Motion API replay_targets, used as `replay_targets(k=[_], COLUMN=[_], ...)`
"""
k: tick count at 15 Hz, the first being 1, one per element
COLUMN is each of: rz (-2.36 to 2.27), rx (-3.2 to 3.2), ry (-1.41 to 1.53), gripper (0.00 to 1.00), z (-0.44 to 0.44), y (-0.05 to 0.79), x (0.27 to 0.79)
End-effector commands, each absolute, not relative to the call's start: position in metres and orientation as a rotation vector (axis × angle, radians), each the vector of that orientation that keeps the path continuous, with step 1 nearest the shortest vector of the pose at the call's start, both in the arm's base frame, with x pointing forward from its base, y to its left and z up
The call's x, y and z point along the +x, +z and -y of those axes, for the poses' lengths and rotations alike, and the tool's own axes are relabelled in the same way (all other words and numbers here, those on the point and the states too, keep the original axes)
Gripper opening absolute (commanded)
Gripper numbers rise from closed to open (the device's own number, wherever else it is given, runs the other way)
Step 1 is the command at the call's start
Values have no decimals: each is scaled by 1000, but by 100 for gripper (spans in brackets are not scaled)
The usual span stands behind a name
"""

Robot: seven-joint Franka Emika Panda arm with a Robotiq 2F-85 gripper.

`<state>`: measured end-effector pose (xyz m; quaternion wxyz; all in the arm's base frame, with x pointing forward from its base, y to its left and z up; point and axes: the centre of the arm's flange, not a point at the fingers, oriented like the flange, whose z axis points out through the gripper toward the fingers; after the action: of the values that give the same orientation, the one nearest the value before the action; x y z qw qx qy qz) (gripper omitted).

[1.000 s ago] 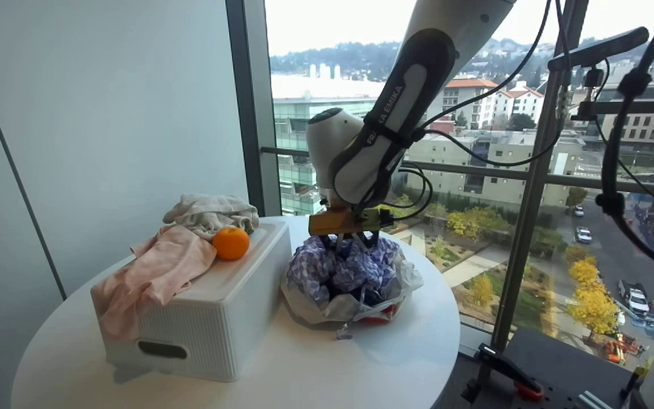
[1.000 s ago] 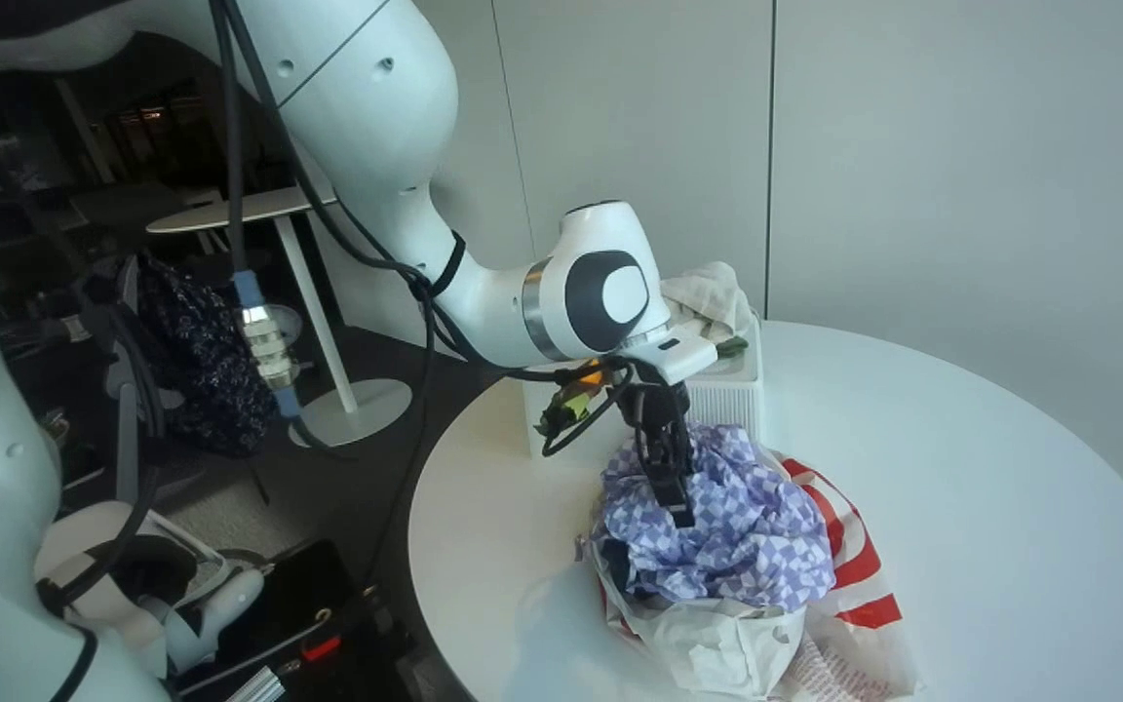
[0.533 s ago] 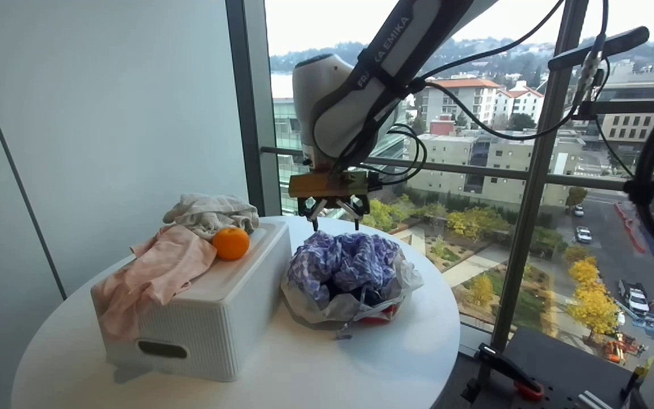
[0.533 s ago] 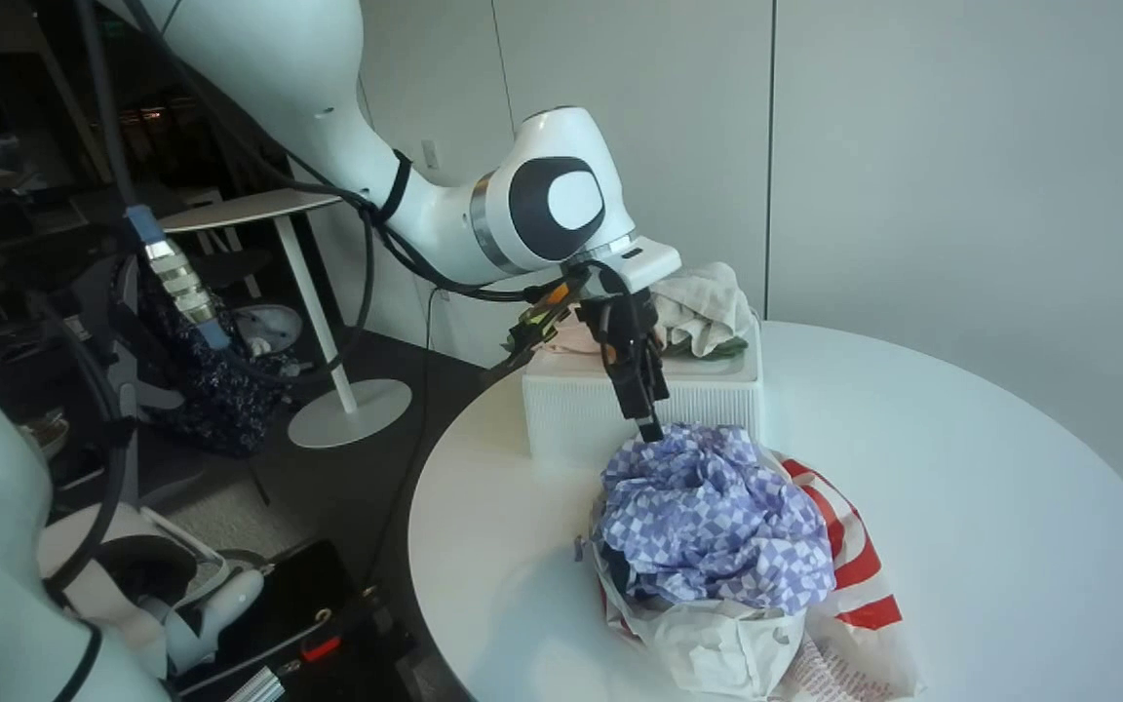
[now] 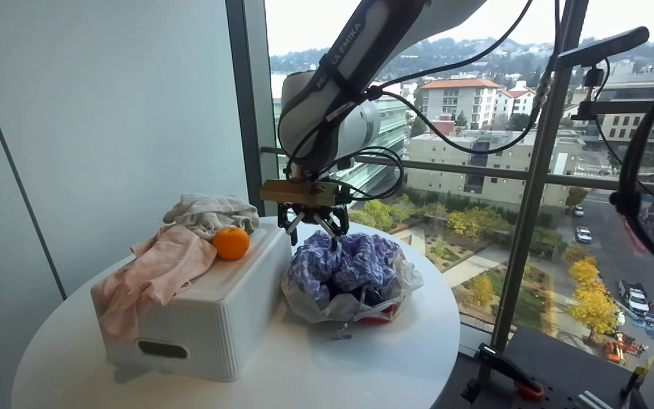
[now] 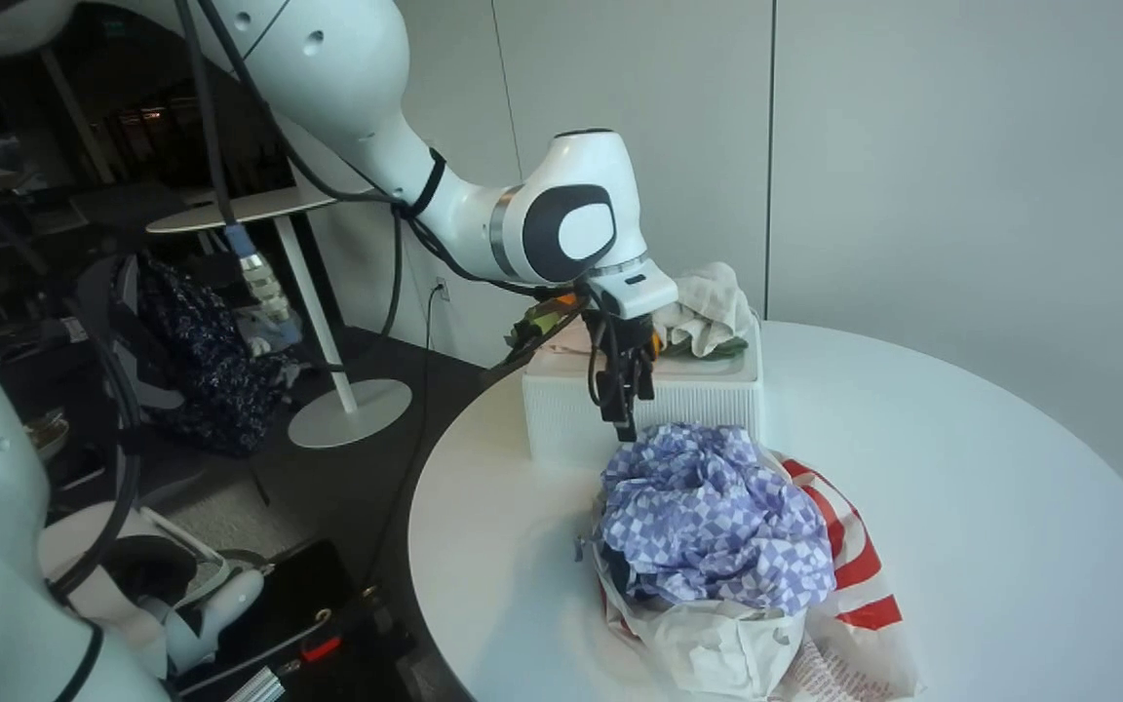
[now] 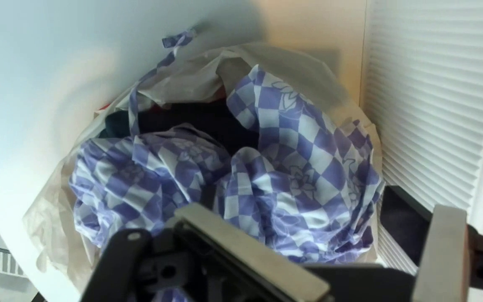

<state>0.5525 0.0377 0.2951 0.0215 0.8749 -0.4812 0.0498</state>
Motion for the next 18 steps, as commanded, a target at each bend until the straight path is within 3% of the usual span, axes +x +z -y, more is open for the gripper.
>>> replay_targets(k=[1,7,8,10,16,18], rz=[1569,1520,1517,1517,1492,1497], rx=[2701,2643,2631,2611,2605,2599], ry=[127,238,246,271,312,321], gripper=[100,98,74,70,21,12], z=[-38,-33,-29,-24,-20,-17], y=[273,246,243,244,253,258], x=[581,594,594,592,583,581])
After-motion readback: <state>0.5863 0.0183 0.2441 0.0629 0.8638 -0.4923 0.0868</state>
